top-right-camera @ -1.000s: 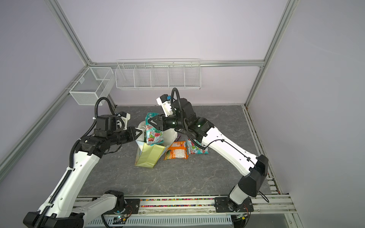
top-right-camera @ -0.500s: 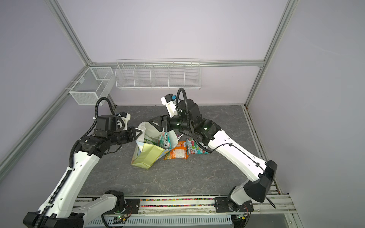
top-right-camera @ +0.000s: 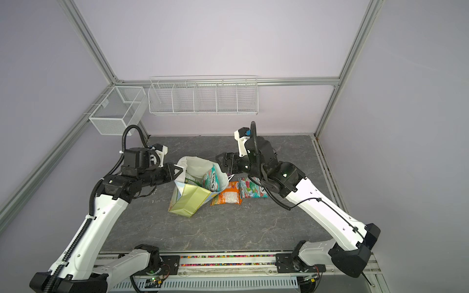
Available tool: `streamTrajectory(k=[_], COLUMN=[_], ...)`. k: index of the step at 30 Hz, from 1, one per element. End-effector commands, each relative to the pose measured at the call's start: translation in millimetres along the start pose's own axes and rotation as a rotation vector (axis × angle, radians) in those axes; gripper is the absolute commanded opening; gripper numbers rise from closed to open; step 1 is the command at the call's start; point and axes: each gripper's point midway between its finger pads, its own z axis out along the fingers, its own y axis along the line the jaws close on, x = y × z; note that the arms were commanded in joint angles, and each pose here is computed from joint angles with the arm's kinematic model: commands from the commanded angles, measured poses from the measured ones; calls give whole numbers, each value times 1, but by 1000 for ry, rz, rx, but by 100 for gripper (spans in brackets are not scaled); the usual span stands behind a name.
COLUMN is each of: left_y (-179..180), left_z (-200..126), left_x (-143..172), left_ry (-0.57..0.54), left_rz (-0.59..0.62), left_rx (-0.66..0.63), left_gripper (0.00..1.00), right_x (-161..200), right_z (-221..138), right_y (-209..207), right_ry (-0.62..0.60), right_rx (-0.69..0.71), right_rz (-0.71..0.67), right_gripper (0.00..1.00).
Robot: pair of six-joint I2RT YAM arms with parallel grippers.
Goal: Place the snacks into the paper bag
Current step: Place the snack in the paper bag, then shake the paper bag at the middle-left of the table.
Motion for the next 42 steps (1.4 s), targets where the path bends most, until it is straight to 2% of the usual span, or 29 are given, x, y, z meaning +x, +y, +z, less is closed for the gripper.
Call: streamTrajectory(k=[1, 8, 18, 24, 28, 30, 34, 36, 42], left_y=[-17, -16, -18, -20, -20, -22, -23, -22, -15], left_z=[-12, -11, -12, -15, -15, -15, -19, -21, -20], left_x=[-18, -19, -20, -22, -24, -26, -34, -37, -38], left_ry=[-76, -75, -77, -80, -83, -84, -105, -123, -138], left_rz=[48, 44, 42, 47, 47, 47, 48, 47, 33], left_rx=[52, 51, 52, 51, 52, 56, 43, 26, 0], left_gripper=[0, 0, 0, 0, 0, 0, 9, 15, 34], right_x=[18, 43, 59, 53, 42, 31, 6, 1, 36], right_z=[-4, -2, 24, 26, 20, 16, -3, -7, 19], right_y=[-31, -48, -24, -15, -7, 1, 42, 51, 32], right_ry=[27, 62, 137, 137, 108, 80, 20, 1, 108], right_rx=[118, 144, -1, -24, -50, -77, -256, -301, -250], right_rz=[70, 131, 175, 162, 141, 125, 43, 29, 48], right_gripper=[86, 86, 68, 28, 8, 7, 7, 7, 7])
